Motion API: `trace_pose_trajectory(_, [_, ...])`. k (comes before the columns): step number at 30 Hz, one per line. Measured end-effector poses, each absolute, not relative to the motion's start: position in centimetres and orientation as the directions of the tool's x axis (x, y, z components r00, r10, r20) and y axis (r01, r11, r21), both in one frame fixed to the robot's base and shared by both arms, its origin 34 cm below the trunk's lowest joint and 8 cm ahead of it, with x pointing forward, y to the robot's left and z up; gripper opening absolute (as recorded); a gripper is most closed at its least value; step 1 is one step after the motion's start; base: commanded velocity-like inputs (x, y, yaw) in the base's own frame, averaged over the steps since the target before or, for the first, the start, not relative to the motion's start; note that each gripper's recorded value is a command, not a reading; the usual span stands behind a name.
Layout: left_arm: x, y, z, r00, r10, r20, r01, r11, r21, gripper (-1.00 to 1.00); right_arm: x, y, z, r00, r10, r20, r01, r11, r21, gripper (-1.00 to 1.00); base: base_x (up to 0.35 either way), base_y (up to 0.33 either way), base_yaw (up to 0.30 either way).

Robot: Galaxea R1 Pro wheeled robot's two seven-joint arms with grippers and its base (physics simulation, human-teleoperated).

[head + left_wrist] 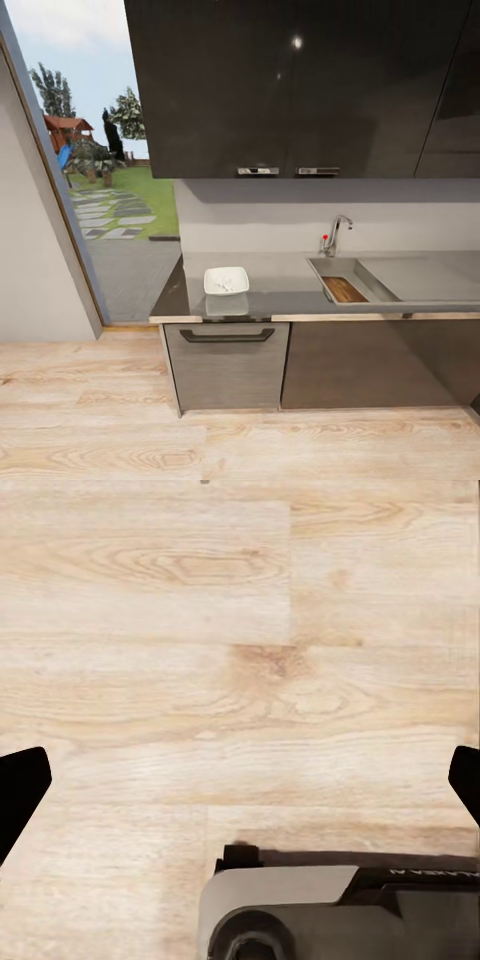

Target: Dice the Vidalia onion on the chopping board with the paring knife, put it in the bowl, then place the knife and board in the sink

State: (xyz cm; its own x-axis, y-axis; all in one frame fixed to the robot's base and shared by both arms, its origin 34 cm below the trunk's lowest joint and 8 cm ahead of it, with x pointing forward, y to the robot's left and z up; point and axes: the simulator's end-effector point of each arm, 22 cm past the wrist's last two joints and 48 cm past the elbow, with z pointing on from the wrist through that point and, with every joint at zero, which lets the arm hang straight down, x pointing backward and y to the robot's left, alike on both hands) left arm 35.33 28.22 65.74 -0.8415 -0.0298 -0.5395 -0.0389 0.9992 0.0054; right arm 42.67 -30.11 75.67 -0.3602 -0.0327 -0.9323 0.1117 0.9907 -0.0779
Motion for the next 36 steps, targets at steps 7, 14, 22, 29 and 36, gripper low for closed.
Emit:
trace_pose_trajectory(7, [25.5,29.3,62.5,-0.93,-0.029,-0.365,-0.044,0.999,0.032,1.0,40.1,-32.2,71.2,-0.569,-0.046,-0.821,0.105,0.986,-0.129,1.0,0.0,0.0,0.0])
trace_pose_trajectory(14, [20.1,30.3,61.8,-0.959,-0.041,-0.28,-0.058,0.997,0.055,1.0,32.4,-33.9,64.8,-0.866,-0.037,-0.499,0.061,0.982,-0.179,1.0,0.0,0.0,0.0])
trace_pose_trajectory(22, [15.9,33.5,61.5,-0.991,-0.069,-0.117,-0.09,0.978,0.191,1.0,21.0,-32.5,61.5,-0.987,-0.01,-0.163,0.013,0.99,-0.142,1.0,0.0,0.0,0.0])
trace_pose_trajectory(29, [15.4,32.8,61.4,-0.993,-0.077,-0.088,-0.092,0.978,0.185,1.0,18.3,-32.4,61.3,-0.995,0.01,-0.1,0.024,0.991,-0.133,1.0,0.0,0.0,0.0])
trace_pose_trajectory(36, [15.7,31.8,61.3,-0.993,-0.074,-0.094,-0.09,0.981,0.169,1.0,22.4,-31.9,61.8,-0.975,0.006,-0.223,0.035,0.991,-0.126,1.0,0.0,0.0,0.0])
